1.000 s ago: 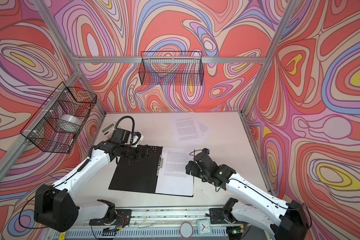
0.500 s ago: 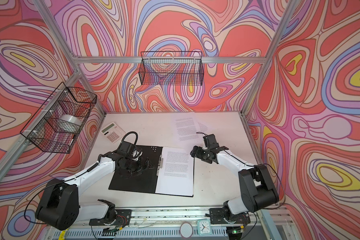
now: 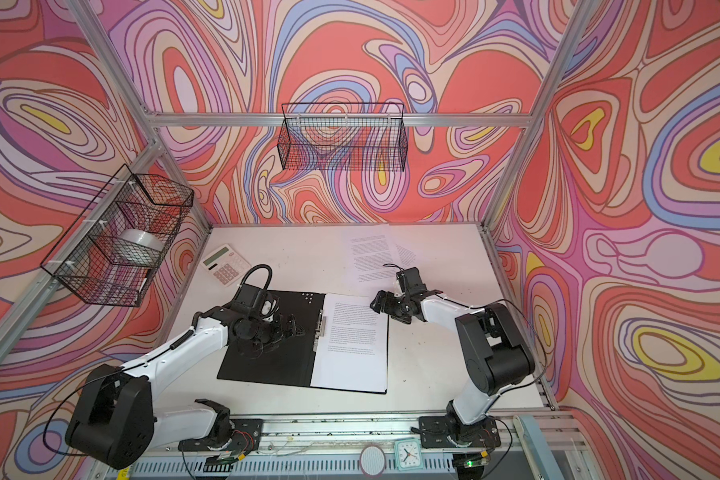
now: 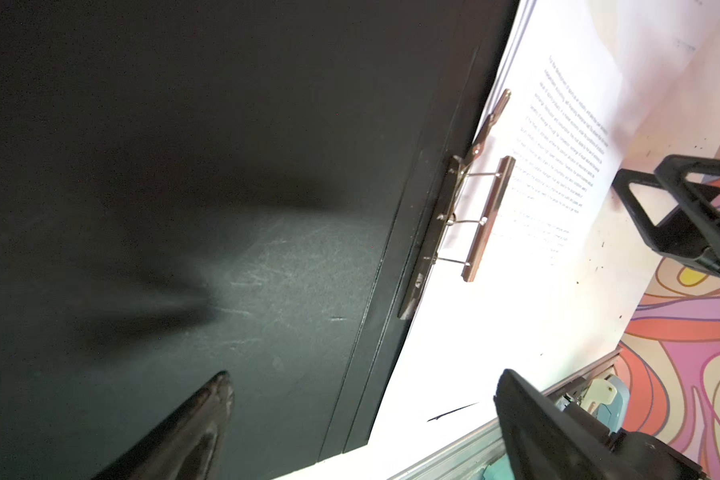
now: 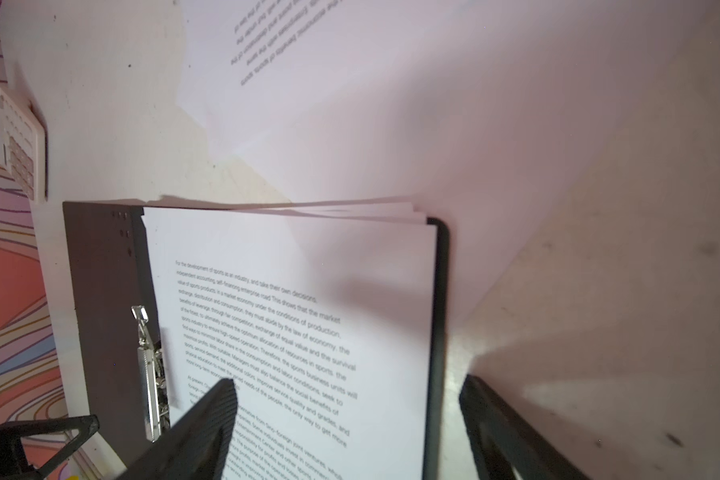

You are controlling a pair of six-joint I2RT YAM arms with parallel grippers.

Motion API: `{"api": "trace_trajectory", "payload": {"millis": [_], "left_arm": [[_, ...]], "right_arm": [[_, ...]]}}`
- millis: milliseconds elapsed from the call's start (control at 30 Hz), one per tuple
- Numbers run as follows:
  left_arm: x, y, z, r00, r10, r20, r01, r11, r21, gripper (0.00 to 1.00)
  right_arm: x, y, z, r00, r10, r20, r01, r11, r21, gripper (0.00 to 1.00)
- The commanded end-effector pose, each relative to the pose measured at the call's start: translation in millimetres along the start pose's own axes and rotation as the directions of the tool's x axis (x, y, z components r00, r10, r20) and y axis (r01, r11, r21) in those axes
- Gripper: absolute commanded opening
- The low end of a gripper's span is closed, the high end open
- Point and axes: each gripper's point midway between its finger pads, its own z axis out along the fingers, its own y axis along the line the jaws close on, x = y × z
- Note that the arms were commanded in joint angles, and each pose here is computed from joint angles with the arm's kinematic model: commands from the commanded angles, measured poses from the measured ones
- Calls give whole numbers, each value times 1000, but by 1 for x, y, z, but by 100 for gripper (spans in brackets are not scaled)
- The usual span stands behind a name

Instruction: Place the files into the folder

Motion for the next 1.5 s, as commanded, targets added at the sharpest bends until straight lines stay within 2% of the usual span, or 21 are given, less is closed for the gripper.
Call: {"api": "trace_trajectory", "payload": {"millis": [0, 300, 433, 600, 700, 867, 933, 1033, 1267, 1467], "left_arm": [[-17, -12, -14, 998, 9, 59, -9, 1000, -11, 98], [-47, -47, -26, 995, 62, 80, -64, 998, 28, 98], [-58, -66, -22, 995, 82, 54, -86, 994, 71, 98], [-64, -100, -15, 988, 150, 32, -153, 981, 122, 98], [-70, -126, -2, 983, 183, -2, -180, 971, 156, 97], [-93, -172, 27, 972, 232, -25, -223, 955, 193, 97], [-103, -189, 41, 970, 240, -36, -227, 949, 217, 97], [-120, -208, 61, 969, 245, -34, -230, 943, 241, 96], [-148, -231, 99, 969, 243, -55, -218, 934, 282, 96], [-159, -247, 123, 971, 232, -52, -199, 912, 358, 96]], "right_arm": [[10, 11, 12, 1000, 20, -17, -20, 999, -27, 89], [27, 39, 33, 999, 47, -12, -47, 998, -43, 89], [5, 38, 27, 1000, 21, 23, -21, 1000, -9, 90], [-45, 31, 1, 994, 18, 108, -17, 1000, -13, 89], [-79, 15, -11, 987, 6, 160, -10, 1000, 24, 89], [-132, -18, -6, 983, 55, 175, -62, 997, 35, 77], [-150, -27, -7, 977, 41, 208, -56, 996, 67, 77], [-169, -35, 1, 980, 17, 200, -39, 994, 103, 78], [-189, -49, 20, 987, -31, 159, 2, 983, 184, 79], [-180, -58, 36, 995, -33, 98, 13, 981, 192, 79]]}}
